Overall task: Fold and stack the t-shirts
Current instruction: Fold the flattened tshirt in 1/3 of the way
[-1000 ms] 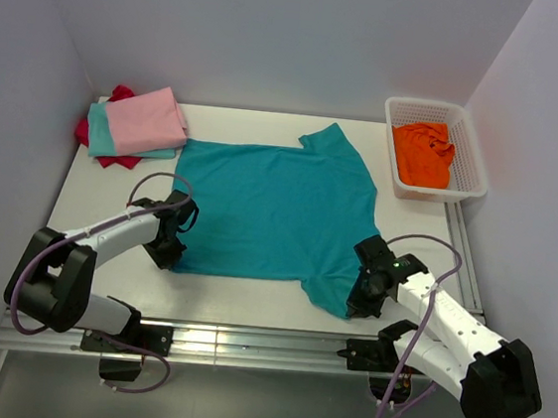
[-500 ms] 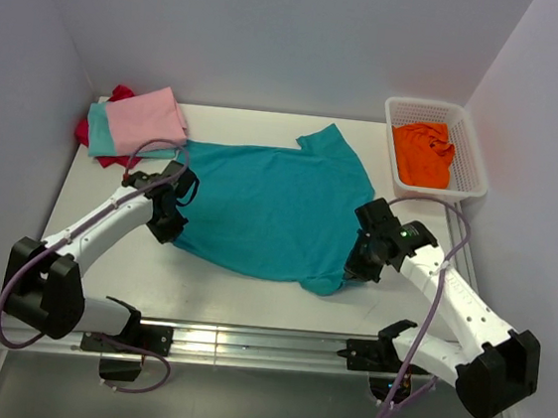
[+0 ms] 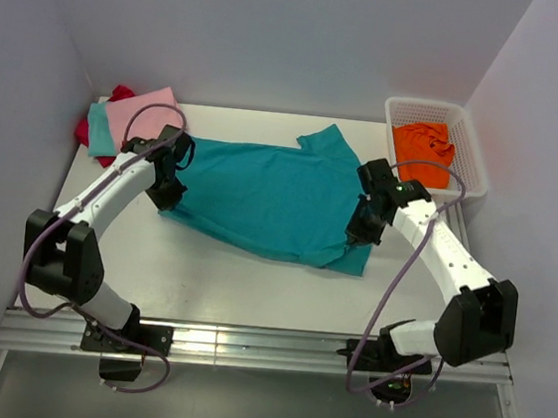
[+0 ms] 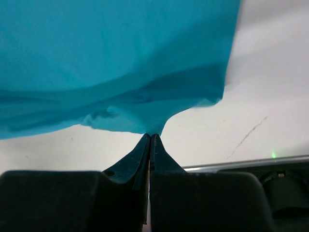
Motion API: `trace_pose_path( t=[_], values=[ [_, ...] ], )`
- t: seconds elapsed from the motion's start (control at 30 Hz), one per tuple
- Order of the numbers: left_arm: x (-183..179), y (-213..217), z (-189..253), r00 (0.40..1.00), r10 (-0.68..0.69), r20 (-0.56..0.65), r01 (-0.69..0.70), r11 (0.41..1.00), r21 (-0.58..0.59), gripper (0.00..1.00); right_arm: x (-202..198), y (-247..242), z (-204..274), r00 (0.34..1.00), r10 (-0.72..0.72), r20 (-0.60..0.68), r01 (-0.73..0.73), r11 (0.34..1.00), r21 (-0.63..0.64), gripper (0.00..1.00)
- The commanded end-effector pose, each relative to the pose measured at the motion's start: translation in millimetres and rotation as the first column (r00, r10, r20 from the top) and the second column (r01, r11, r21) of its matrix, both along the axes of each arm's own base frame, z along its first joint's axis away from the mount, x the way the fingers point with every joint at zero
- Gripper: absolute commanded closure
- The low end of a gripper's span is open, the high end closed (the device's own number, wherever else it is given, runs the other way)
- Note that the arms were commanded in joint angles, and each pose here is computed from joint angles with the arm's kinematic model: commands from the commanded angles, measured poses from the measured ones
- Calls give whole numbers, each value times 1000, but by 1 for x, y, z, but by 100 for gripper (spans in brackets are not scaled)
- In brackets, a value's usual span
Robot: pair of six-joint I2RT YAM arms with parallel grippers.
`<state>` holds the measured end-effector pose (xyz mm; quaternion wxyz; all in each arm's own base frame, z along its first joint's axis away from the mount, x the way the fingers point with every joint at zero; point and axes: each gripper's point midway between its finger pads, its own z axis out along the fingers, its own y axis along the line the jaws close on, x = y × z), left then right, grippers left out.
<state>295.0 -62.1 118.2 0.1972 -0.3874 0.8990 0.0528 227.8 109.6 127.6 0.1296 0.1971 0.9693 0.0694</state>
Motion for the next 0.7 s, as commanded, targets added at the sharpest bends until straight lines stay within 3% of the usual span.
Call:
trace_pose_path(
  t=[0.0,0.33,0.67],
  values=[
    [23,11,9,999,-32,16,32,999,42,100,33,-11,13,998,-5,65,7,1000,-28,100],
    [84,22,-15,1000,-21,-7,21,999,39,100,108,-8,-11,1000,-29,-5,28,998,-54,100],
    [137,31,-35,1000,-5,-25,6,1000,9,99,184,-3,-10,999,-48,7,49,994,-95,100]
  ],
)
